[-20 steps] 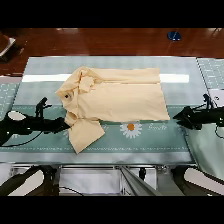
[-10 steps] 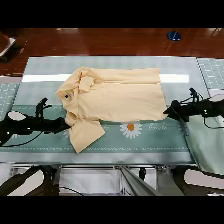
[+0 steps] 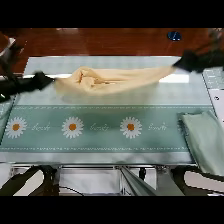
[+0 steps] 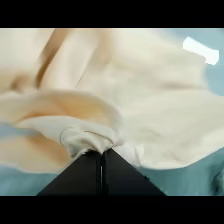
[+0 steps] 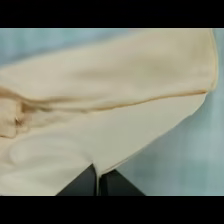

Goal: Fold the shirts.

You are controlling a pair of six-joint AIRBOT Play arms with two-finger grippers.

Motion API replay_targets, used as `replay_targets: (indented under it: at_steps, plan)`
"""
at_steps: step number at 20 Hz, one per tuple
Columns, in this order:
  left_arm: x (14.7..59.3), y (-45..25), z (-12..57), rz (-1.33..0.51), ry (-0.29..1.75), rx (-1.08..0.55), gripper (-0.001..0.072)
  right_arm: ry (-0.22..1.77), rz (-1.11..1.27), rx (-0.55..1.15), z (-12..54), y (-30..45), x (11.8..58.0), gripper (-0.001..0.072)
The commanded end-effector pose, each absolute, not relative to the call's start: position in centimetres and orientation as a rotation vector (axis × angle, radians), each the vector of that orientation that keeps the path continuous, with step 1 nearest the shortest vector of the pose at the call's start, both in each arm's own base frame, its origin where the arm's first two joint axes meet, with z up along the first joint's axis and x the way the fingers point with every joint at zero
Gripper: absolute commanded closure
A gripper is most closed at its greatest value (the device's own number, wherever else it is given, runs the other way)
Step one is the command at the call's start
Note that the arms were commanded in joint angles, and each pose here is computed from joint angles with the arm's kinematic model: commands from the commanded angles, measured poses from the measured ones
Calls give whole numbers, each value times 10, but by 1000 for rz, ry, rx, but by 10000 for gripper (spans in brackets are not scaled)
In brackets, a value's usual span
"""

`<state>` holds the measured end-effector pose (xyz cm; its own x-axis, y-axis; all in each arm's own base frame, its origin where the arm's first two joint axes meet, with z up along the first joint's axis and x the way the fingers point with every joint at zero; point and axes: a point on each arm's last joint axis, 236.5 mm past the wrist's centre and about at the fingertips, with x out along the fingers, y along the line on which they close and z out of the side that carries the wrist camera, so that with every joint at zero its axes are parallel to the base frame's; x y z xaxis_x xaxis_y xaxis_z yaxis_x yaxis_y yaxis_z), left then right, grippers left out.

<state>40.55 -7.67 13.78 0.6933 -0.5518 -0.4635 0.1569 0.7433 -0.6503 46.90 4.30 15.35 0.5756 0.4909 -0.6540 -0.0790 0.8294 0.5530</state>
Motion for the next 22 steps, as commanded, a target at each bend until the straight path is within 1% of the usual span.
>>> replay_targets:
  at_steps: [1, 3, 4, 6, 8, 10, 13, 16, 18, 20, 22]
  plan:
    - [412, -78, 333, -513, 293, -529, 680, 538, 334, 321, 334, 35, 451, 693]
    - [393, -73, 414, -524, 136, -483, 680, 369, 305, 227, 408, 34, 414, 693]
    - [381, -68, 444, -512, 74, -452, 680, 304, 279, 190, 433, 32, 392, 693]
    - [356, -51, 485, -427, -9, -390, 680, 216, 202, 116, 467, 25, 340, 693]
    - [323, -33, 513, -307, -72, -312, 680, 162, 119, 54, 487, 16, 289, 693]
    - [279, -19, 532, -178, -137, -219, 680, 119, 50, 14, 500, 10, 245, 693]
    - [213, -11, 543, -24, -192, -101, 680, 86, 6, -2, 506, 10, 198, 693]
    - [154, -8, 549, 92, -244, 3, 680, 116, 10, -2, 497, 15, 176, 693]
    - [125, -2, 545, 170, -250, 30, 680, 155, 14, 9, 487, 17, 174, 692]
    - [115, -1, 533, 193, -214, 40, 680, 207, 17, 21, 470, 16, 181, 693]
    - [127, 1, 507, 183, -128, -8, 680, 299, 39, 42, 442, 17, 194, 692]
